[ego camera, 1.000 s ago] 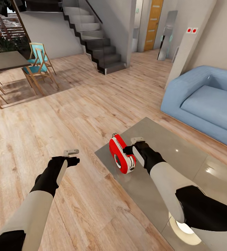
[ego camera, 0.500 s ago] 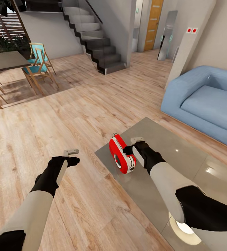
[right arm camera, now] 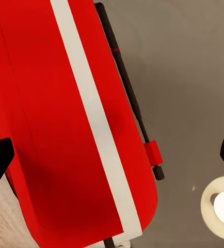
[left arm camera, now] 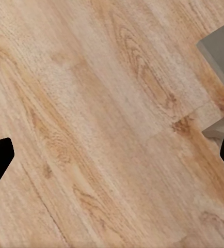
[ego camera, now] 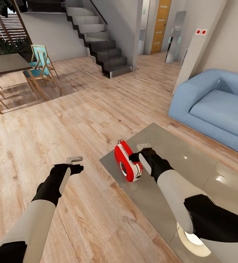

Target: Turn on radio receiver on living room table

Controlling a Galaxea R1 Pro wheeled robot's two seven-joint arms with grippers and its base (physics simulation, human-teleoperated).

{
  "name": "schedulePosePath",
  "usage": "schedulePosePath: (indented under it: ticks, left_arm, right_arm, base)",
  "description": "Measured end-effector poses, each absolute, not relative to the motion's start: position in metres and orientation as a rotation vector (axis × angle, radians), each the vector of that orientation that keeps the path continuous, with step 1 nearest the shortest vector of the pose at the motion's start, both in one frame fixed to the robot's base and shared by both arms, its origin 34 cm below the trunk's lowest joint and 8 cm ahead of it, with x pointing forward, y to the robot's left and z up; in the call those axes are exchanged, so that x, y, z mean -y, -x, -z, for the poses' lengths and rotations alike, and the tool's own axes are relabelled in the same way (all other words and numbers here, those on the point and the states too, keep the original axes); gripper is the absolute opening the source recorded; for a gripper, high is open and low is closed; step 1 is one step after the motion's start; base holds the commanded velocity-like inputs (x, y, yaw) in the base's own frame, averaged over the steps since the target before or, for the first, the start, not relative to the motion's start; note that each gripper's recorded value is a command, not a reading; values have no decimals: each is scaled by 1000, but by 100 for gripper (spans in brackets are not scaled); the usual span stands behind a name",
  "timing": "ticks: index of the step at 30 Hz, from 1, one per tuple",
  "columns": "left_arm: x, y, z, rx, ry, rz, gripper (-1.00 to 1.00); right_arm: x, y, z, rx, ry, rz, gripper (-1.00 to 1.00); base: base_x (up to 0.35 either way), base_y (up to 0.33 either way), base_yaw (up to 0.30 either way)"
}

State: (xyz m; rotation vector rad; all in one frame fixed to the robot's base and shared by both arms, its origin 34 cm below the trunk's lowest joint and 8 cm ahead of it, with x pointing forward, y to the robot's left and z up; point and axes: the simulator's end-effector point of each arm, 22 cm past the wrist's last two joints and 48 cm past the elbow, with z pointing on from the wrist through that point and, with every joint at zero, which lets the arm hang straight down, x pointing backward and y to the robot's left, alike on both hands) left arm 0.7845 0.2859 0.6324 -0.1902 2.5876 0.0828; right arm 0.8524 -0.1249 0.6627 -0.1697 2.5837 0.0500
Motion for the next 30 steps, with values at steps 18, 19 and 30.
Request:
schedulePosePath:
  ticks: [18,19,30]
  left_arm:
    - [-287,-786,-635,-2580,191,-84,100]
    - [-287,-788,-637,-2575,191,-84,100]
    - [-288,-787,-638,-2570,192,-85,100]
  right_arm:
    - [124,-852,-663,-2584,170,-53,100]
    - [124,-852,-663,-2584,171,-57,100]
    - [117,-851,-662,-2585,182,-95,100]
  base:
    - [0,0,0]
    - [0,0,0]
    - [0,0,0]
